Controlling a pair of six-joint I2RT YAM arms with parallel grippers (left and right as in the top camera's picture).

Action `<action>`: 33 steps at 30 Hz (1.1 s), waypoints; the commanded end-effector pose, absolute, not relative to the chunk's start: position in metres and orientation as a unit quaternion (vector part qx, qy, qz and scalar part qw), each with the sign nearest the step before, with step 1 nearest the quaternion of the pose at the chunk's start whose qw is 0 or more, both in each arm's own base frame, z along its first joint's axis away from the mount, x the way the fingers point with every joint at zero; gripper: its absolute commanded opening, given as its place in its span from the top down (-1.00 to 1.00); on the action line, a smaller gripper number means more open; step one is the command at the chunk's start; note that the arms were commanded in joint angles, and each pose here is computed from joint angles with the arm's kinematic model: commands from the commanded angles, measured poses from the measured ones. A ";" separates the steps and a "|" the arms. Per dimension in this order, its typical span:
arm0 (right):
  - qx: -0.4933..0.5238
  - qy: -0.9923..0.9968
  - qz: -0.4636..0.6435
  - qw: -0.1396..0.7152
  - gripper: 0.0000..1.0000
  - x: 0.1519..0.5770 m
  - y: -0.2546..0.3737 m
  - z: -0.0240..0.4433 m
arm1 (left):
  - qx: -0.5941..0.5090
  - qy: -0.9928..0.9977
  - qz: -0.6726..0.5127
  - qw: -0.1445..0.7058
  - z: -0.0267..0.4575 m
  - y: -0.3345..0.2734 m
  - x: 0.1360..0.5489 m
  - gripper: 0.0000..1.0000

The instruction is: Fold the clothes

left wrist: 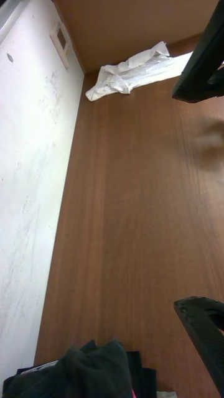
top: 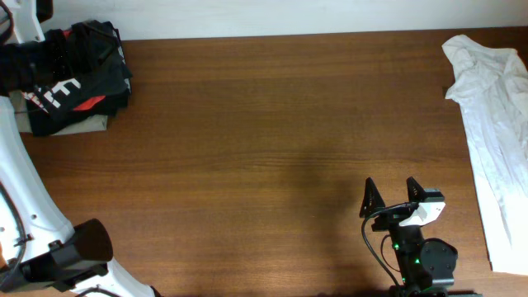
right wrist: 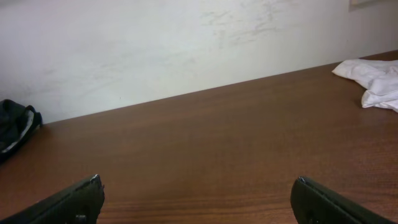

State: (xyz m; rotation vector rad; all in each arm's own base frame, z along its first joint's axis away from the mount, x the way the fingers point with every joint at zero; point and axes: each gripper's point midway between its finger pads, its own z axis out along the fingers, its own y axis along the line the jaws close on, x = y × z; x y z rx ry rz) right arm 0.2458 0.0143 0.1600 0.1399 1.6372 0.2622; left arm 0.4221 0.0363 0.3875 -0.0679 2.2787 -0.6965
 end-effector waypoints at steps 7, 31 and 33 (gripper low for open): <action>0.061 0.729 0.112 0.673 -0.97 0.246 0.014 0.158 | 0.043 0.893 -0.317 0.317 0.383 -0.055 0.342 -0.98; 0.061 0.729 0.112 0.673 -0.97 0.246 0.014 0.158 | 0.008 0.881 -0.163 0.443 0.268 -0.048 0.229 -0.98; 0.061 0.729 0.112 0.673 -0.97 0.246 0.014 0.158 | 0.011 0.886 -0.165 0.433 0.263 -0.051 0.220 -0.99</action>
